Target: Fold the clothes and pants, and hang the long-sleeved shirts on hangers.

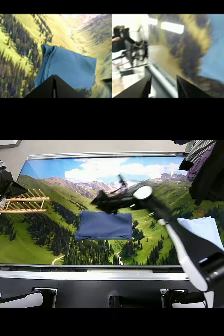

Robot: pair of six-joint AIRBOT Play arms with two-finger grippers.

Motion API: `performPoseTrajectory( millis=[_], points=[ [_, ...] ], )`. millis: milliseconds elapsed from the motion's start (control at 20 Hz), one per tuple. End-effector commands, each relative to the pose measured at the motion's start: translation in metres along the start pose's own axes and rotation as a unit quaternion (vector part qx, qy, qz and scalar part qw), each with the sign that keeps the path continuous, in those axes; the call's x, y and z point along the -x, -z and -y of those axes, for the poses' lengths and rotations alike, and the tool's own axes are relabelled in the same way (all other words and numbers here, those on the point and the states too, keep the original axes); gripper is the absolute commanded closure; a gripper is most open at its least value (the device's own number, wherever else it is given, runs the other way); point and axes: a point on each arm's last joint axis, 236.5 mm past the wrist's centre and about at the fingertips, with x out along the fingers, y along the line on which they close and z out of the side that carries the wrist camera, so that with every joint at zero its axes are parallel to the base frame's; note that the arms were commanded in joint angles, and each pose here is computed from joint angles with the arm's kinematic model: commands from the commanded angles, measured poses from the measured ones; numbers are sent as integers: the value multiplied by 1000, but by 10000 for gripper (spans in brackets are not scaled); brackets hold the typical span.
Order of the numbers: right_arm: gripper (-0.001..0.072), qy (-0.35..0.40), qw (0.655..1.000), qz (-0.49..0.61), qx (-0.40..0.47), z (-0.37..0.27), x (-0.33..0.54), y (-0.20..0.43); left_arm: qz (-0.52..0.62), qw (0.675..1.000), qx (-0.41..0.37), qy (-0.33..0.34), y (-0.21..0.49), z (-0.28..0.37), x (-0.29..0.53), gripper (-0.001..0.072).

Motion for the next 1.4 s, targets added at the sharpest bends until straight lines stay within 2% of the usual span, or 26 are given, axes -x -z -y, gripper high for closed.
performPoseTrajectory(
  millis=[0,50,100,350,600,1100,1200,1300,1350],
  points=[
    [326,126,992,2,24,83,100,-32,0,1000,1,0,0,0,0,694],
    [303,163,986,0,11,114,124,-37,0,1000,1,0,0,-1,0,693],
    [239,187,982,3,-5,141,143,-41,0,1000,0,0,0,-1,0,694],
    [220,199,977,-14,-75,226,147,-10,0,1000,-12,0,0,-1,0,693],
    [225,179,978,-42,-100,255,102,10,0,1000,-13,0,0,-1,0,693],
    [242,167,981,-37,-88,249,37,16,1,1000,-28,-1,0,-1,0,693],
    [404,171,981,-39,-79,248,30,19,1,1000,-28,-2,-1,-1,0,693],
    [679,160,984,-35,-75,241,28,16,1,1000,-28,-2,-1,-2,0,693],
    [681,157,985,-30,-70,236,29,11,0,1000,-28,-2,0,-2,0,693]
  ],
)
